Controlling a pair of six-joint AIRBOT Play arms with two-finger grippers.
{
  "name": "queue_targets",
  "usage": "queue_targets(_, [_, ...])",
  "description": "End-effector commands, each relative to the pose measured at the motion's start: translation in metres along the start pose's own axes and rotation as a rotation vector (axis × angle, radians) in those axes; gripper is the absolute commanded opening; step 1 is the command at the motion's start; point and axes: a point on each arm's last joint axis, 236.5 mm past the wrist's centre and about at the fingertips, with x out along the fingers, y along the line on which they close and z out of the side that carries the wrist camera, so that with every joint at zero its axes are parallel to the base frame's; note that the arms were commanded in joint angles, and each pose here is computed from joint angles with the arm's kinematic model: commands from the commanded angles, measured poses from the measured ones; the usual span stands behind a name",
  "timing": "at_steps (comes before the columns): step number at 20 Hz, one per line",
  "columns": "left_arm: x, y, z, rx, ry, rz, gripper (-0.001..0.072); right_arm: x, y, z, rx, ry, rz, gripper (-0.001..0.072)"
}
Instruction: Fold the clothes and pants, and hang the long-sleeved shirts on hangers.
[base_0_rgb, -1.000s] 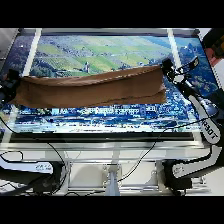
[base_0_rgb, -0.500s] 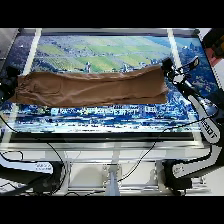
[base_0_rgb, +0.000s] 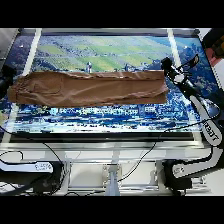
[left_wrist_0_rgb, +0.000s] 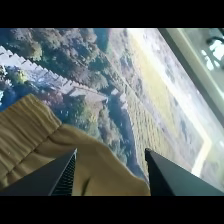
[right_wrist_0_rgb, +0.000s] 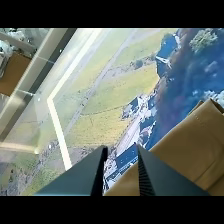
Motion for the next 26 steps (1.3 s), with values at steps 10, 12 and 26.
queue_targets(10, [-0.176,0.134,-0.003,0.051,0.194,0.393,0.0182,-0.012,0.008,-0.015,-0.025,0.095,-0.002,0.0247])
queue_targets(12, [-0.173,0.139,-0.011,-0.002,0.208,0.398,0.0698,-0.014,0.005,-0.028,-0.024,0.149,-0.015,0.0247])
queue_targets(26, [-0.073,0.144,-0.058,-0.467,0.235,0.151,0.0694,-0.018,0.003,-0.047,-0.012,0.237,-0.032,0.0247])
